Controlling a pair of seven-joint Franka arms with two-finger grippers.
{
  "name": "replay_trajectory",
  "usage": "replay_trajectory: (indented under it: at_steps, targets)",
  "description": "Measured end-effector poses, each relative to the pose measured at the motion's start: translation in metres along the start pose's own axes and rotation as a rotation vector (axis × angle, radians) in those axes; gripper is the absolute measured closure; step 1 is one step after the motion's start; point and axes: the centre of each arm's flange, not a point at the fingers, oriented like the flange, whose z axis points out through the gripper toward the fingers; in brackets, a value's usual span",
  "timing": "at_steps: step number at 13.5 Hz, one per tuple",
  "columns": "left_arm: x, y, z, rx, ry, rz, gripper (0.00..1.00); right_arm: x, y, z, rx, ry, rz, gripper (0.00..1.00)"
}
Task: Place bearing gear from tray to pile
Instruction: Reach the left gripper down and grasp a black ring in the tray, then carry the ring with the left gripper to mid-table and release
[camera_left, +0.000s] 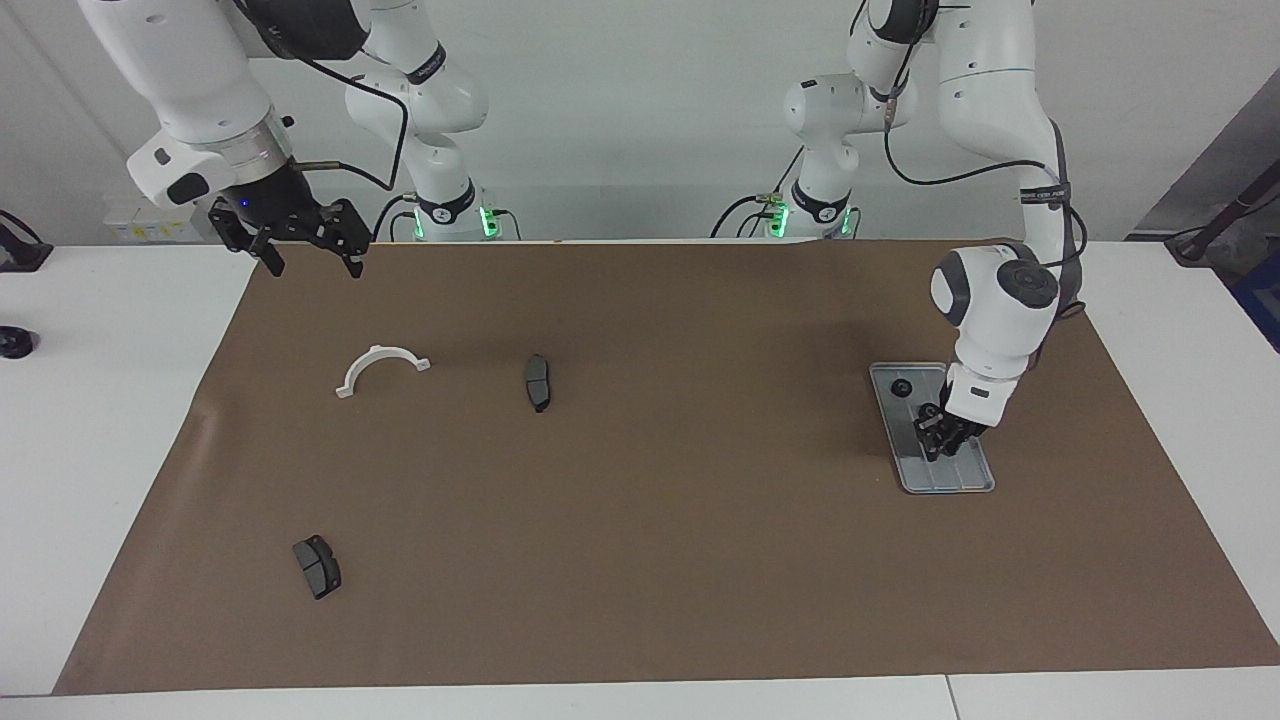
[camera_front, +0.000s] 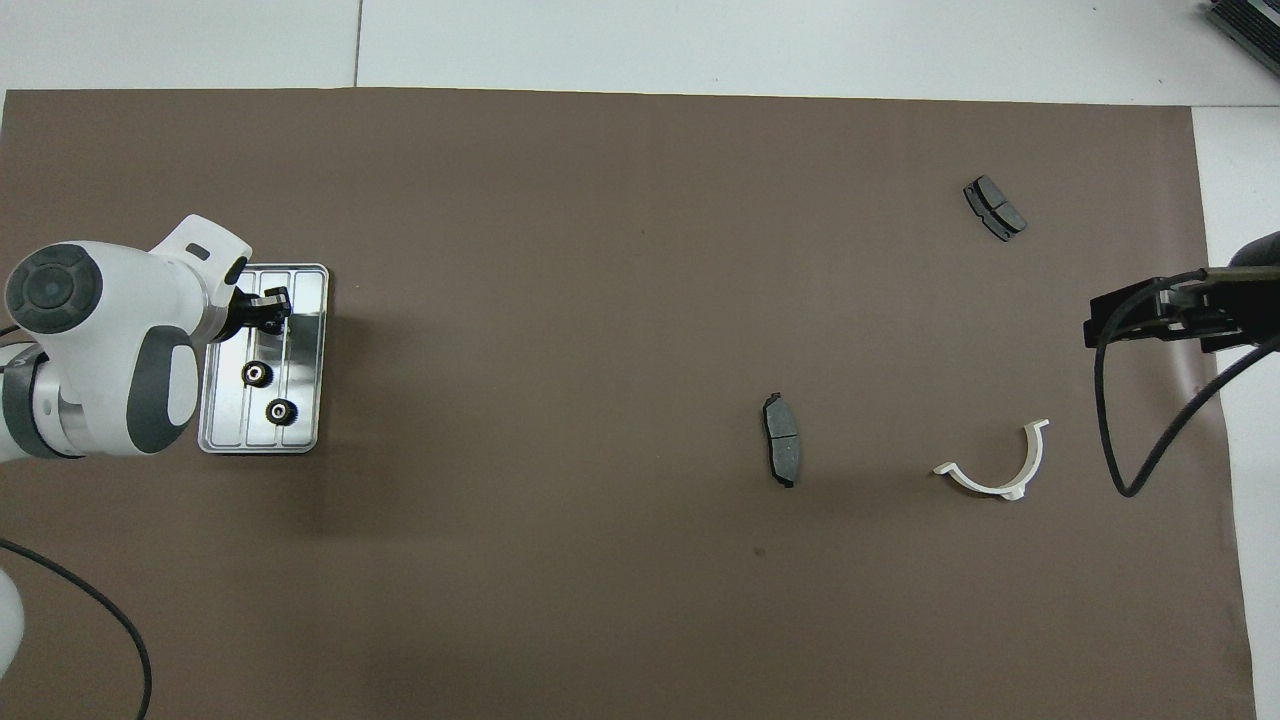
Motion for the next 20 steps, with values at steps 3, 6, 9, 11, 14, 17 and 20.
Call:
replay_trajectory:
  at_steps: [3,6,9,11,14,17,20]
  targets:
    - [0.0,0.0,-0.001,0.0,0.001,0.0,0.78,0.0,-0.001,0.0,0.0,0.0,-0.002,0.0]
    - [0.002,0.0,-0.003,0.004,-0.01,-0.001,0.78,0.0,-0.002,0.0,0.0,0.0,-0.003,0.0]
    - [0.02,0.001,-0.026,0.017,-0.04,-0.01,0.78,0.0,0.0,0.0,0.0,0.0,0.0,0.0]
    - [0.034,0.01,-0.054,0.013,-0.06,-0.03,0.78,0.0,0.0,0.0,0.0,0.0,0.001,0.0]
    - [0.044,0.071,-0.097,-0.014,-0.043,-0.08,0.78,0.0,-0.002,0.0,0.0,0.0,-0.003,0.0]
    - [0.02,0.17,-0.112,-0.068,-0.038,-0.129,0.78,0.0,-0.002,0.0,0.0,0.0,-0.005,0.0]
    - [-0.011,0.259,-0.101,-0.118,-0.039,-0.182,0.78,-0.001,-0.007,0.0,-0.001,0.0,-0.013,0.0]
